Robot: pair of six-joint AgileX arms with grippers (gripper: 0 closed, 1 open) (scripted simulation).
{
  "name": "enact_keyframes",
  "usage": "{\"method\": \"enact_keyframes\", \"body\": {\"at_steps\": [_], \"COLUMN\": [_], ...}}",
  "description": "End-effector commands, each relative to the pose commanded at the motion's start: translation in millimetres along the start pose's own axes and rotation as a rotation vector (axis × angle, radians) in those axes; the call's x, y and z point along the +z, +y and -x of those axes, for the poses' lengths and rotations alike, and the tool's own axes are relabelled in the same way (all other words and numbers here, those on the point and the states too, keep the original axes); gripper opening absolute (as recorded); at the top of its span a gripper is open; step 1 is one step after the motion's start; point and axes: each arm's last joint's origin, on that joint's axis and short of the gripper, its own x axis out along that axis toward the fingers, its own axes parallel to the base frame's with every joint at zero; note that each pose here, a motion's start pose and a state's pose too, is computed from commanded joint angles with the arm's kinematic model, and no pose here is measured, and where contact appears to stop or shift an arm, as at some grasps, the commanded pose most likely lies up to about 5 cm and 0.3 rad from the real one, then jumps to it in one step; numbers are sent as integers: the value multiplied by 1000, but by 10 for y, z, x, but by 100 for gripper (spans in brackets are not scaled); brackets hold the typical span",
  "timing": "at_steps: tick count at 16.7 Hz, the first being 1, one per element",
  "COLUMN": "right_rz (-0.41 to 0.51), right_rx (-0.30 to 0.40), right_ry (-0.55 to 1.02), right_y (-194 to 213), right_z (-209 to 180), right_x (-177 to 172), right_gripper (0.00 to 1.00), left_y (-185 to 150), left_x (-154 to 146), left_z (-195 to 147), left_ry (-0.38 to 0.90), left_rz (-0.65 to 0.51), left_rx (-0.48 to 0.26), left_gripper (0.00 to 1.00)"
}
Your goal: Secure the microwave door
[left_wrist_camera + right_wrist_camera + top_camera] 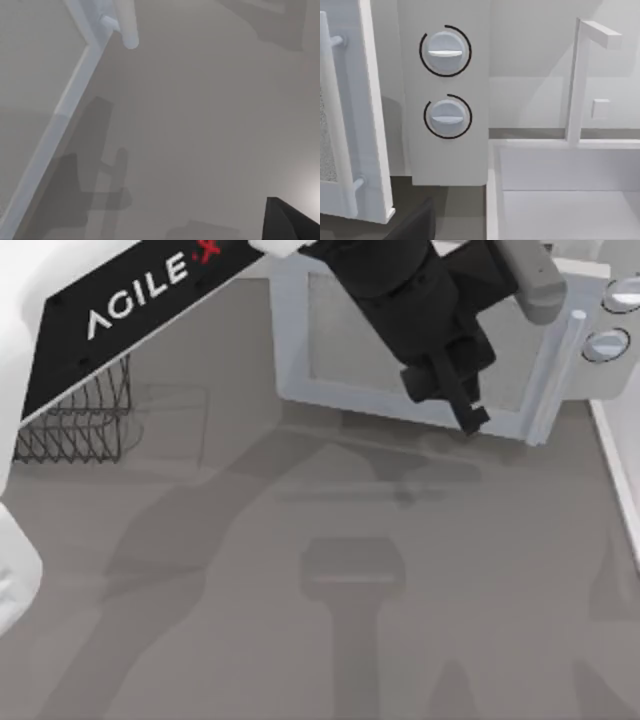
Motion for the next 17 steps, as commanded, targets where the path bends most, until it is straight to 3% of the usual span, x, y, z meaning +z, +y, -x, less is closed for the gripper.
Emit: {"method": "enact_keyframes", "body": {"at_steps": [4, 11, 17], "right_rz": [0, 0, 0], "right_rx": [0, 0, 0], "right_ry": [0, 0, 0], "right_y": [0, 0, 0], "right_z": [0, 0, 0], "right_x": [0, 0, 0], "right_gripper": [100, 100, 100], "left_y": [-23, -124, -39], "left_x": [-2, 16, 163], "left_z": [-37, -400, -110], "left_ry": [10, 109, 3], "left_rz": [-1, 22, 1], "left_rx": [-14, -93, -4], "left_gripper": [0, 0, 0]}}
